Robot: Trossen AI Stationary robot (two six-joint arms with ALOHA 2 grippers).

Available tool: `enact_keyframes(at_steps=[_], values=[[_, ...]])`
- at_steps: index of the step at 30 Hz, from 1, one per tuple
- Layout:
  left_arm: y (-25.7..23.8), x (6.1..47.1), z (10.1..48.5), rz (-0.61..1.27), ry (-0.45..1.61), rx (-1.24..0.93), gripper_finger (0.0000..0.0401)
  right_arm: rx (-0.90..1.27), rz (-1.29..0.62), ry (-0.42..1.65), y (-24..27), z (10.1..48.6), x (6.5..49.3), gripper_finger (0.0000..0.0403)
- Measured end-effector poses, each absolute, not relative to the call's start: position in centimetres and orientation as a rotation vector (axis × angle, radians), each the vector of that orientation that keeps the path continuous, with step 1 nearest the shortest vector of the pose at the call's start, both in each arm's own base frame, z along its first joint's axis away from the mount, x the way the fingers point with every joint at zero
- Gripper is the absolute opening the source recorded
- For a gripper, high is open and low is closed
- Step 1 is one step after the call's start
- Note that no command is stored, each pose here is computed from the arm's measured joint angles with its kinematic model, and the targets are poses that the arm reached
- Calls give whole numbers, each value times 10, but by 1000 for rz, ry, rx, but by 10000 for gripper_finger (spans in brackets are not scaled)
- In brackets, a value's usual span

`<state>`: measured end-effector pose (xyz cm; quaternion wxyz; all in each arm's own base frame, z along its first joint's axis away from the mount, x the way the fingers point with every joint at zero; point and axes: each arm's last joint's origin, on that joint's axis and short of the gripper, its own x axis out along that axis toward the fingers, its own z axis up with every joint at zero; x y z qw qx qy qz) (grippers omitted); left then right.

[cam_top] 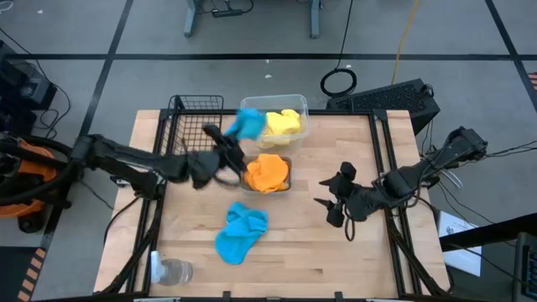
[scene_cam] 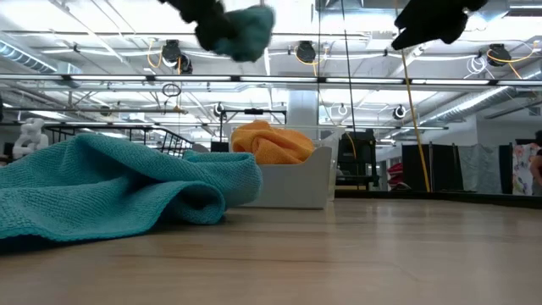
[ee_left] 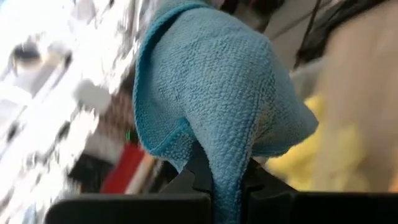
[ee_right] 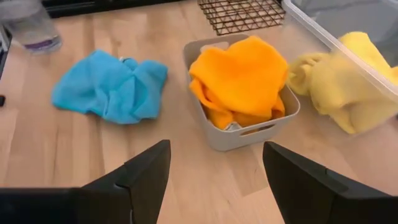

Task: Sort microfiber towel by color & place in baskets
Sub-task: Put the right blue microfiber cloth into the black wire basket

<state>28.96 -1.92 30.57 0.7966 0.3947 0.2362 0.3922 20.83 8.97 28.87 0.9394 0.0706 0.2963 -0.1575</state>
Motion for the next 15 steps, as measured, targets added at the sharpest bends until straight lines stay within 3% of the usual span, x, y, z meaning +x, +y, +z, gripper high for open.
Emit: enact_keyframes(at_steps=[6,11,15], values=[[42,235,319,939,584,532,11,68,-319,575,109,286,202,249],[85,203,305,920,681,157,11,22,-352,528,115,287,197,249],[109,190,292,957,784,-6,11,1,-379,501,117,288,195,249]])
